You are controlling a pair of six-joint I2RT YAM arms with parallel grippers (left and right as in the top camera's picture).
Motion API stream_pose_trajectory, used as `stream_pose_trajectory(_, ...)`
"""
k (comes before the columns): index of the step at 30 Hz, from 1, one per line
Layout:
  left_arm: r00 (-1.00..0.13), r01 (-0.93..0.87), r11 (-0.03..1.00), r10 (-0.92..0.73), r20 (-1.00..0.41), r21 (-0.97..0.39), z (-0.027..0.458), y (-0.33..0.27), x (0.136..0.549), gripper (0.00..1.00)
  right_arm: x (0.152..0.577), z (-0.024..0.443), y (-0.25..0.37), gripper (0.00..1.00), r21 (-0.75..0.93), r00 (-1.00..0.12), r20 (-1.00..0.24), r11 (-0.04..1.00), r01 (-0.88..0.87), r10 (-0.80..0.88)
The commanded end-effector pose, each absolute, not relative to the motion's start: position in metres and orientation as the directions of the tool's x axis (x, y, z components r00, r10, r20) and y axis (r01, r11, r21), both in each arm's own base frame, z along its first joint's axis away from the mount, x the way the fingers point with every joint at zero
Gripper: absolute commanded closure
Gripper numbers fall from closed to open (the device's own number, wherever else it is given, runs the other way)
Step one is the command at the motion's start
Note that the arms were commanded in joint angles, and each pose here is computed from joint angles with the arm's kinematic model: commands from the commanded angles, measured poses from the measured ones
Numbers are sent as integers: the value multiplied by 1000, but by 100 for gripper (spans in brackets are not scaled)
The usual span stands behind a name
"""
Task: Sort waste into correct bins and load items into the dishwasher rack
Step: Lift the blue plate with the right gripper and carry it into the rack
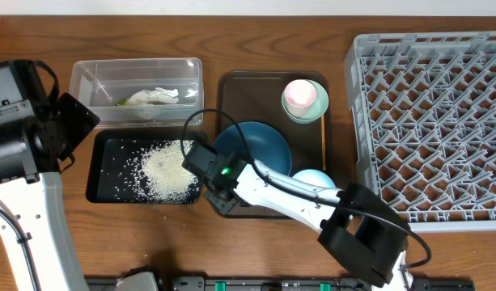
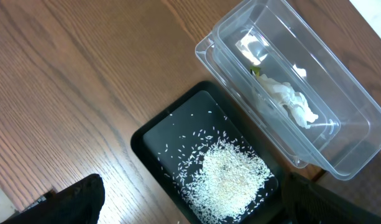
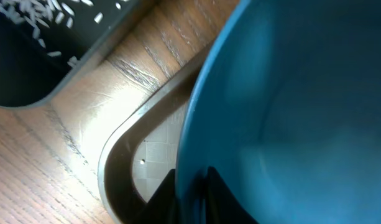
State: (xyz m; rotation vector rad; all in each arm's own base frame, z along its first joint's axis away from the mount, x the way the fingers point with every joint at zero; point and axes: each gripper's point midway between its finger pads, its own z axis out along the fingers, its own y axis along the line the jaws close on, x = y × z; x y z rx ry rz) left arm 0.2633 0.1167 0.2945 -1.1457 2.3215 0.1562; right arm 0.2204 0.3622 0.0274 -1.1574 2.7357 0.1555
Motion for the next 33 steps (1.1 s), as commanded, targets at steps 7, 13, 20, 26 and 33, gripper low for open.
stream_pose_trajectory(7, -484, -768, 627, -702, -522, -130, 297, 118, 262, 7, 239, 103, 386, 98, 63, -679, -309, 698, -713, -665)
stream_pose_trajectory(13, -484, -768, 627, -702, -522, -130, 297, 118, 262, 7, 267, 182, 373, 99, 89, -694, -420, 735, -672, -584)
stream_pose_trajectory(20, -484, -768, 627, -702, -522, -130, 297, 118, 262, 7, 322, 292, 281, 99, 157, -739, -592, 854, -497, -321)
stream_pose_trajectory(26, -484, -768, 627, -702, -522, -130, 297, 118, 262, 7, 348, 335, 172, 99, 260, -773, -625, 906, -335, -106)
stream_pose_trajectory(33, -484, -768, 627, -702, -522, -130, 297, 118, 262, 7, 360, 346, 79, 99, 477, -785, -618, 815, -331, 43)
